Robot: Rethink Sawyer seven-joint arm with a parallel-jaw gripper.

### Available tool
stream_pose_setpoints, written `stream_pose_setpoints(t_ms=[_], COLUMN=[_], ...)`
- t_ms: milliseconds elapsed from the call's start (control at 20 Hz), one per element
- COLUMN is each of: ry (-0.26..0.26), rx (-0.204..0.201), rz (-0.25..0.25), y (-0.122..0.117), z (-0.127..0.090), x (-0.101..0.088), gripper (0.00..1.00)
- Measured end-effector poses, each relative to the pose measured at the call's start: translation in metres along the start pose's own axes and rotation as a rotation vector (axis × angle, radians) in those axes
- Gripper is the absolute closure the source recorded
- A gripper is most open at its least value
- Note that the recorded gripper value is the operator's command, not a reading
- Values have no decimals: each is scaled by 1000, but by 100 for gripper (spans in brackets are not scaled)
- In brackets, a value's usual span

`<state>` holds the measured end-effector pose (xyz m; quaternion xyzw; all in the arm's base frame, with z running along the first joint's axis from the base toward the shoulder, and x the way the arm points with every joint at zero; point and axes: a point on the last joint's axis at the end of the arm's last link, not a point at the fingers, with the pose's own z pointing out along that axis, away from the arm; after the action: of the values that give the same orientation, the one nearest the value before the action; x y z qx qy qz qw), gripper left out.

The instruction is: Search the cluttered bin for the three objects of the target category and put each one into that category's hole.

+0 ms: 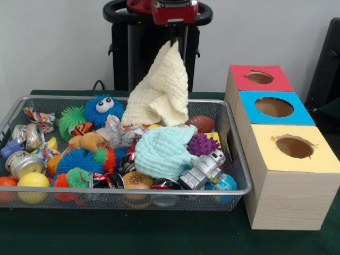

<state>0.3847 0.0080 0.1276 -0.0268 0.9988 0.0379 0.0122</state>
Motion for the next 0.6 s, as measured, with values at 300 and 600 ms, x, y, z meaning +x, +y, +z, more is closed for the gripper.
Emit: stream_pose_setpoints(t_ms=[300, 600], ry=[-1, -16], rx=[-28, -37], rz=[83, 87], y=[-49, -76], z=[9, 12], x=[2, 5], gripper=[100, 100])
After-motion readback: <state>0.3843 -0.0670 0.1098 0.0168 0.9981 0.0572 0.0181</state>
